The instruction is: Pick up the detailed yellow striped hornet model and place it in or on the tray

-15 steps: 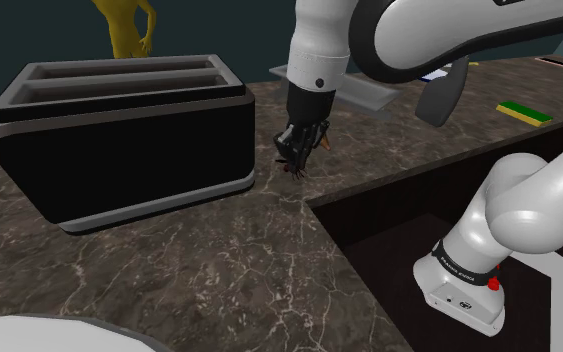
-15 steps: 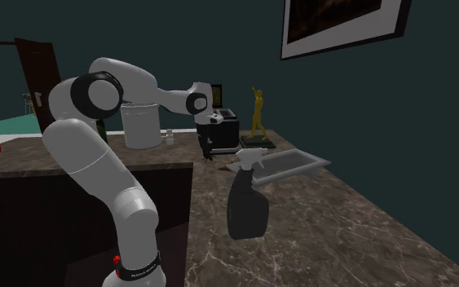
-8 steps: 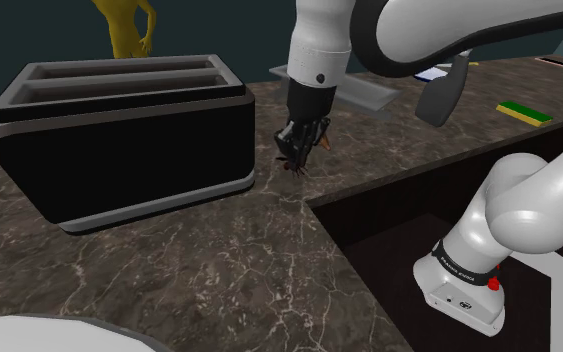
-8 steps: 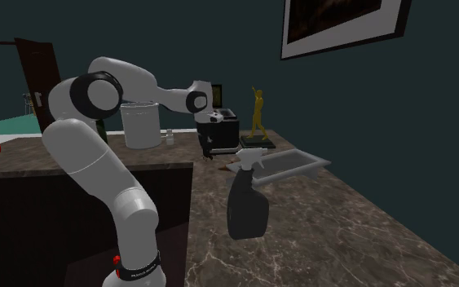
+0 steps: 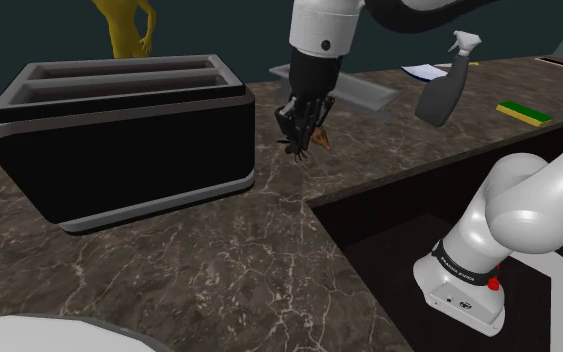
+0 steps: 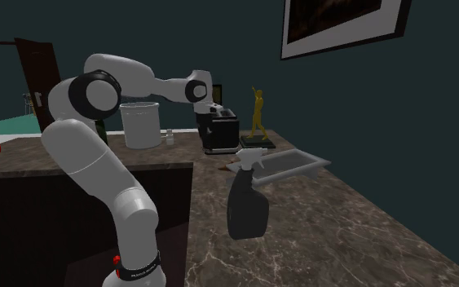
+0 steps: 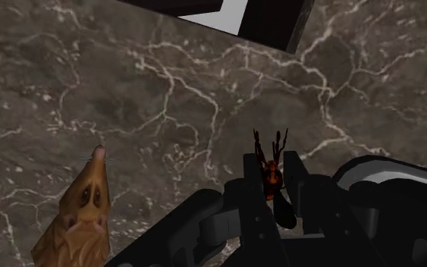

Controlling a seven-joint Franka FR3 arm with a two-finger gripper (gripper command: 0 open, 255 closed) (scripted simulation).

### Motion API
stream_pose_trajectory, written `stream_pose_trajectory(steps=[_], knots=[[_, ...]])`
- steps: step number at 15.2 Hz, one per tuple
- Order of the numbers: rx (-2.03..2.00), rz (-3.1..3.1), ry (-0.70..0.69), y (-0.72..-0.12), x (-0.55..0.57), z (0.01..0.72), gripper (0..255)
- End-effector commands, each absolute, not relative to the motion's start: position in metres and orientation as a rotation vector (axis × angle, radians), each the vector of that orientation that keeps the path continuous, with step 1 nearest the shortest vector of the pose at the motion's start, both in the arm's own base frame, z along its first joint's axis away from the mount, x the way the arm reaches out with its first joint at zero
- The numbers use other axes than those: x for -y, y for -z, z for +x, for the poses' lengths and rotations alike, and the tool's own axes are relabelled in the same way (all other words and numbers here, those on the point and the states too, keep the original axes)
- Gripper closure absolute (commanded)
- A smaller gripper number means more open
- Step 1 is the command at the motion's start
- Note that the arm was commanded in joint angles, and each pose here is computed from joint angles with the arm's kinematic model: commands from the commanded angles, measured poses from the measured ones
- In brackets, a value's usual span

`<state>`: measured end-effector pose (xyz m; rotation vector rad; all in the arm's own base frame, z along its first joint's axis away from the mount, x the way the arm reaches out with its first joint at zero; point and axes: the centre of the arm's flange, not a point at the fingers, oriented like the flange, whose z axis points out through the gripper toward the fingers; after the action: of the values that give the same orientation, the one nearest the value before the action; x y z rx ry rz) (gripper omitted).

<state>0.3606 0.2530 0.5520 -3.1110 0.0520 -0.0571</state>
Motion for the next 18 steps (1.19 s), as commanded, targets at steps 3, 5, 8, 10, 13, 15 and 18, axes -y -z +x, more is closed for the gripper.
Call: stream_pose_trajectory(steps=[3,5,8,10,13,15,18], knots=[[-0.052,-3.111,0.057,-0.572,-0.252,0.361,255],[-0.052,-3.111,0.057,-0.583,-0.252,0.361,255],[-0.052,-3.111,0.057,-0.599,-0.252,0.361,255],[-0.052,-3.111,0.057,-0.609,-0.252,0.361,255],[-0.052,-3.111,0.057,-0.625,-0.252,0.361,255],[-0.052,-3.111,0.057,-0.636,-0.252,0.361,255],[-0.052,-3.111,0.057,-0.652,-0.252,0.361,255]])
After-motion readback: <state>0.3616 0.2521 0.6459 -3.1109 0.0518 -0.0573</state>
